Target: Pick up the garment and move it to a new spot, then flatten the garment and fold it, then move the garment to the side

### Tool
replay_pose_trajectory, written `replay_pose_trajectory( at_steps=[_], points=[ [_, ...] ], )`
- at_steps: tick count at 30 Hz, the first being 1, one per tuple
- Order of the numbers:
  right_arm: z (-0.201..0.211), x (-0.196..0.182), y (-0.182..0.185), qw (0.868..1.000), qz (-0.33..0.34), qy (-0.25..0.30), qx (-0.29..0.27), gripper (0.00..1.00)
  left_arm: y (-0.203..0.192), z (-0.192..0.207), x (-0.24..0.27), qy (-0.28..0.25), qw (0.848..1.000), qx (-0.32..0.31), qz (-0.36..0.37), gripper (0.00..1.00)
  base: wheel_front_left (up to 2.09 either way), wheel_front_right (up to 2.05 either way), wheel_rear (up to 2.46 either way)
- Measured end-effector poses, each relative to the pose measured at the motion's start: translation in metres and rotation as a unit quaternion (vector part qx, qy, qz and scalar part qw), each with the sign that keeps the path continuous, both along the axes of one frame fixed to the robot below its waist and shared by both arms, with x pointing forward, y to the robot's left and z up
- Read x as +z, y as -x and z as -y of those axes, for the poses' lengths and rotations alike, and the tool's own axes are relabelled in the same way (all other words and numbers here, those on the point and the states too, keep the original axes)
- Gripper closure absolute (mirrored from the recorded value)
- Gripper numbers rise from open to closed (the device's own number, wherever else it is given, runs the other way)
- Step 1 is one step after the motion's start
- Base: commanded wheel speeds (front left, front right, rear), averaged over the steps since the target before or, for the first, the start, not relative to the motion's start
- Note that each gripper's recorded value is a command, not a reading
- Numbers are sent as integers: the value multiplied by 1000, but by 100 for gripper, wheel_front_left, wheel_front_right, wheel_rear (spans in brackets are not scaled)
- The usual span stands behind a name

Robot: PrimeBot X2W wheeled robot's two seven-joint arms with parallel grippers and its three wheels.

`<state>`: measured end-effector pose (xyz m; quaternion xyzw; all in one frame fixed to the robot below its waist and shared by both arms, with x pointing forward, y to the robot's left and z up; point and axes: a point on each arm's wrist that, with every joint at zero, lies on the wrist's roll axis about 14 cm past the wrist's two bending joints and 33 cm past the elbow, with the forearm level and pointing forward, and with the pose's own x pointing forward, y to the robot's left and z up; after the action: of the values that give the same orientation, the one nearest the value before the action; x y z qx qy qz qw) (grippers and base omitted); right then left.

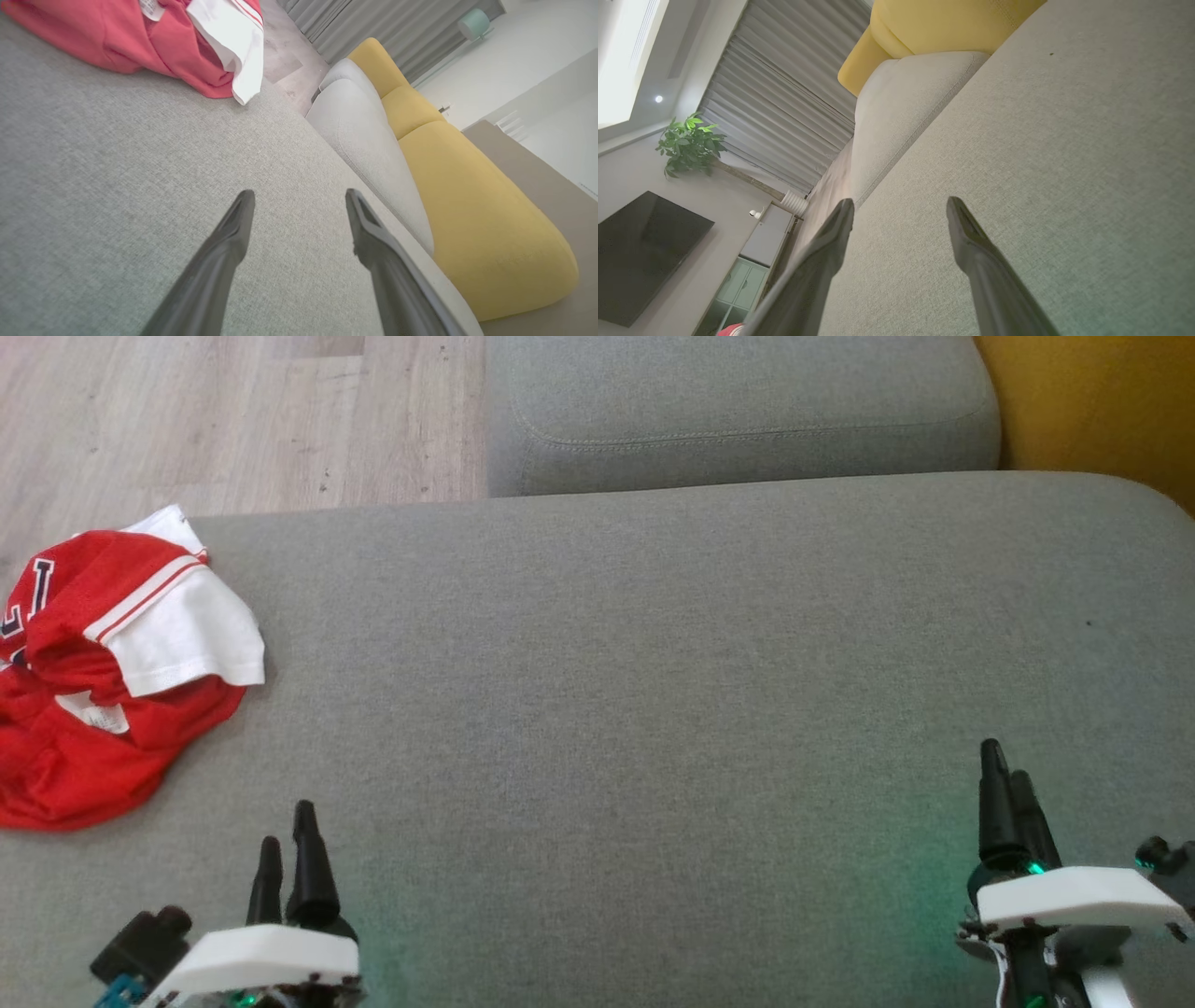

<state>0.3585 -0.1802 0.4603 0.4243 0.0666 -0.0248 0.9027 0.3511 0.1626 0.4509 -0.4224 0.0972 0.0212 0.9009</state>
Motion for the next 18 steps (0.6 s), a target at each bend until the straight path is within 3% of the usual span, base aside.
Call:
replay_pose_trajectory(
  at_steps=[18],
  points=[
    [-19, 2, -1, 993, 15, 110, 42, 0, 4, -3, -8, -120, 993, -9, -5, 0, 0, 0, 0]
  ],
)
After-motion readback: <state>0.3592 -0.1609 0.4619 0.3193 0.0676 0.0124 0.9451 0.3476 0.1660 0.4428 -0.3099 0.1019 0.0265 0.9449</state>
